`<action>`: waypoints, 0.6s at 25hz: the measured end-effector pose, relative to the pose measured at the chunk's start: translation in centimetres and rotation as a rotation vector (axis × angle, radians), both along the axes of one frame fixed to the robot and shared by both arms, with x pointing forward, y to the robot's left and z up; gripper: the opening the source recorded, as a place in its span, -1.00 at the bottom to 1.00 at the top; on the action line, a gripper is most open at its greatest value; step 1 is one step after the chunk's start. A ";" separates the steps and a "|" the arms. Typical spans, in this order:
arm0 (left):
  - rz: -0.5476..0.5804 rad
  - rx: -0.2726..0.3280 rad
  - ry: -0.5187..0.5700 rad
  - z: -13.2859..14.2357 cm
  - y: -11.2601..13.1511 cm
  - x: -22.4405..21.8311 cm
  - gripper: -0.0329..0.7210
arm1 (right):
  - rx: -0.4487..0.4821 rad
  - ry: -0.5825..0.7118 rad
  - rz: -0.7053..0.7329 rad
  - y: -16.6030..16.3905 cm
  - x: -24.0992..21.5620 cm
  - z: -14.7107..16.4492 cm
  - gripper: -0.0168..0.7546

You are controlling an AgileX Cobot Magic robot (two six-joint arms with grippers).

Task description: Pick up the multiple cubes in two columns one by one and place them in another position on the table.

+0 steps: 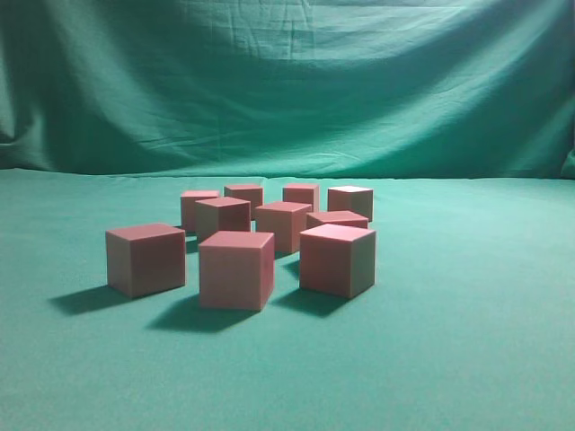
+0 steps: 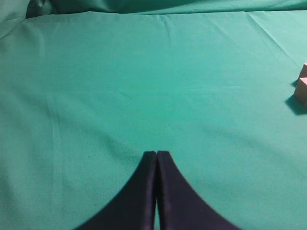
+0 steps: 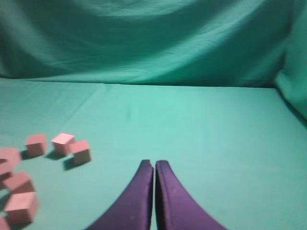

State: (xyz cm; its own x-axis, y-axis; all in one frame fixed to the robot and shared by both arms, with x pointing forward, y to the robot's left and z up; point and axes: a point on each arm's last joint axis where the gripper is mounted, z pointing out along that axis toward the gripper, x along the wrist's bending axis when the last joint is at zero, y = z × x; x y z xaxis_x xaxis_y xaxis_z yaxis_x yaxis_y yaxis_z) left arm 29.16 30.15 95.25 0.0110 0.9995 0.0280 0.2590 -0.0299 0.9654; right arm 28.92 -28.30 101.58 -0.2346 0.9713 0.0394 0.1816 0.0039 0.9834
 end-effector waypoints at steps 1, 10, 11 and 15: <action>0.000 0.000 0.000 0.0 0.0 0.0 -0.91 | 0.003 -0.009 -0.024 -0.1 0.1 -1.0 -0.96; 0.000 0.000 0.000 0.0 0.0 0.0 -0.91 | -0.009 0.044 -0.101 -0.6 0.3 -6.2 -0.96; 0.000 0.000 0.000 0.0 0.0 0.0 -0.91 | -0.015 0.054 -0.101 -0.6 0.3 -6.3 -0.96; 0.000 0.000 0.000 0.0 0.0 0.0 -0.91 | -0.043 0.115 -0.090 -0.5 0.1 -6.9 -0.96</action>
State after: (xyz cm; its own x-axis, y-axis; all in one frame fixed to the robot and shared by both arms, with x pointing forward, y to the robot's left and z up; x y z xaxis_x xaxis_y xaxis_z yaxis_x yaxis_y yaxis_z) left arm 29.16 30.15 95.25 0.0110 0.9995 0.0280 0.2590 -0.0299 0.9654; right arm 29.04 -28.84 94.68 -0.1428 0.9896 0.0195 0.2947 0.0238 0.9553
